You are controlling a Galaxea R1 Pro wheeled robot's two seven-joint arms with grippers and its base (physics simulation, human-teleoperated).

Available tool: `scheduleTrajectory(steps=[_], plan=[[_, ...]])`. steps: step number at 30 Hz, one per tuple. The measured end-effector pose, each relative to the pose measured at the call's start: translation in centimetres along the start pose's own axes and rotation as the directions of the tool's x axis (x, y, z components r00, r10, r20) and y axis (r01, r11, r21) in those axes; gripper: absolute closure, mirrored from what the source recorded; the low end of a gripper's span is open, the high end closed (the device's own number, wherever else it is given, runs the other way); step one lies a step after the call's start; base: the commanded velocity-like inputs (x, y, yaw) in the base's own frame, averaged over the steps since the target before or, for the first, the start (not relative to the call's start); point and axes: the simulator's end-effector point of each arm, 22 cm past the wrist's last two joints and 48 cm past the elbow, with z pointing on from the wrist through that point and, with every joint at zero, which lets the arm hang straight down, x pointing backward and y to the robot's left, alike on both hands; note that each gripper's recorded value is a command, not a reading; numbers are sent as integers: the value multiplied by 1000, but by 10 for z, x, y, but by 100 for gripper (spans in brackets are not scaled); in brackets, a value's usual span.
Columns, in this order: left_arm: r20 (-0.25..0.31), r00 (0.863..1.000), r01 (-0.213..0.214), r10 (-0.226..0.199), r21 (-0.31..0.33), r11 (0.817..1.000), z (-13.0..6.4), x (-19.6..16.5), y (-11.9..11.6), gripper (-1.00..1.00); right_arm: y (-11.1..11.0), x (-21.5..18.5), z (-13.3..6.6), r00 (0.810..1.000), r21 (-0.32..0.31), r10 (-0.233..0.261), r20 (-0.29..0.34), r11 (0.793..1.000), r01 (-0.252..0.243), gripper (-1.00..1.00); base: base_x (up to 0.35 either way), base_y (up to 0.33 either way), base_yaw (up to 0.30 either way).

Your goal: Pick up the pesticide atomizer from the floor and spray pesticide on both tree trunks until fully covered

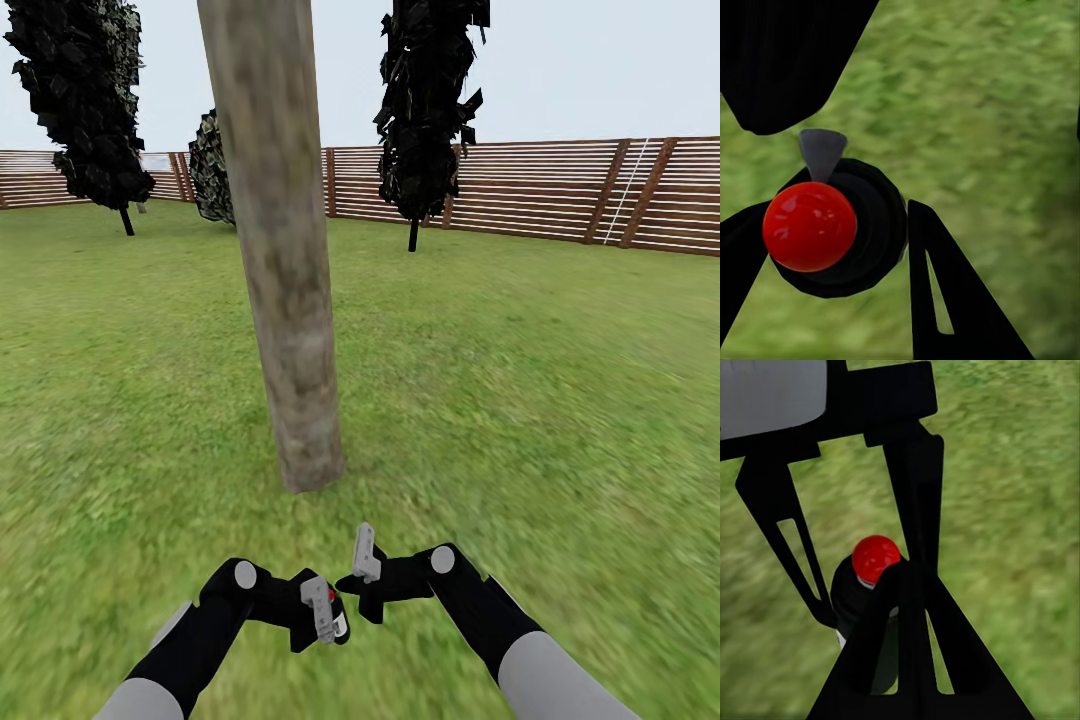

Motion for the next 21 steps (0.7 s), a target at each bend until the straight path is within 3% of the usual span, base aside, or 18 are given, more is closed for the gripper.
scheduleTrajectory(steps=[21], plan=[[8, 1000, 0, 0, -2, 1000, 0, -4, 1, 100, 0, 1, 0, 1000, 0, 0, -2, 1000, 0, 100, 0, 0, 0]])
